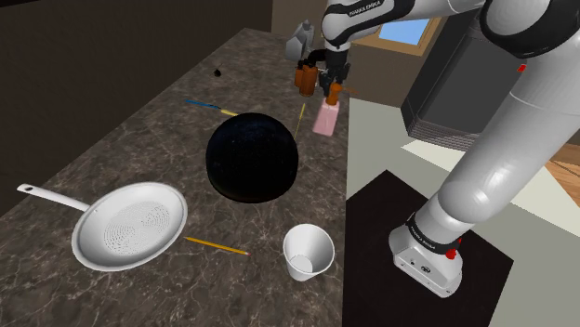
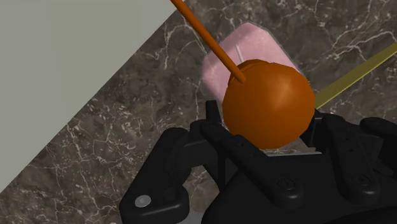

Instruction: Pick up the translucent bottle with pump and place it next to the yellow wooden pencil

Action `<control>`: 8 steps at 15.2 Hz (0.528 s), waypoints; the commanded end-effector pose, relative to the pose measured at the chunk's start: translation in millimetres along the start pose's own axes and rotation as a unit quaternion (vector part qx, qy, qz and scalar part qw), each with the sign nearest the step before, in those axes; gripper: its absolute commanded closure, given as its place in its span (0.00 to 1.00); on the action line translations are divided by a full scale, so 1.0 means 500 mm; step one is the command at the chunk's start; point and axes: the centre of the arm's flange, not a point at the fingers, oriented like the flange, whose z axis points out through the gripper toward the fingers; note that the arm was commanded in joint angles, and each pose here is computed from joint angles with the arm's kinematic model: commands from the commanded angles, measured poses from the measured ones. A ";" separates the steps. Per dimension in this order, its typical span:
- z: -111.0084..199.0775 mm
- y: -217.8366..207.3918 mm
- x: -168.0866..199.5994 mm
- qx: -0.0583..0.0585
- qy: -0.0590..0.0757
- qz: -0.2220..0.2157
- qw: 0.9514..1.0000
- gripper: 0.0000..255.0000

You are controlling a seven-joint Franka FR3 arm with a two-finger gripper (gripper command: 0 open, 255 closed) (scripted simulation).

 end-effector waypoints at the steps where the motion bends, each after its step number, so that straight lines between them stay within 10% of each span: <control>1: -0.017 0.003 -0.001 0.000 0.000 0.000 1.000 1.00; 8: -0.090 0.012 -0.007 0.000 0.000 0.000 1.000 1.00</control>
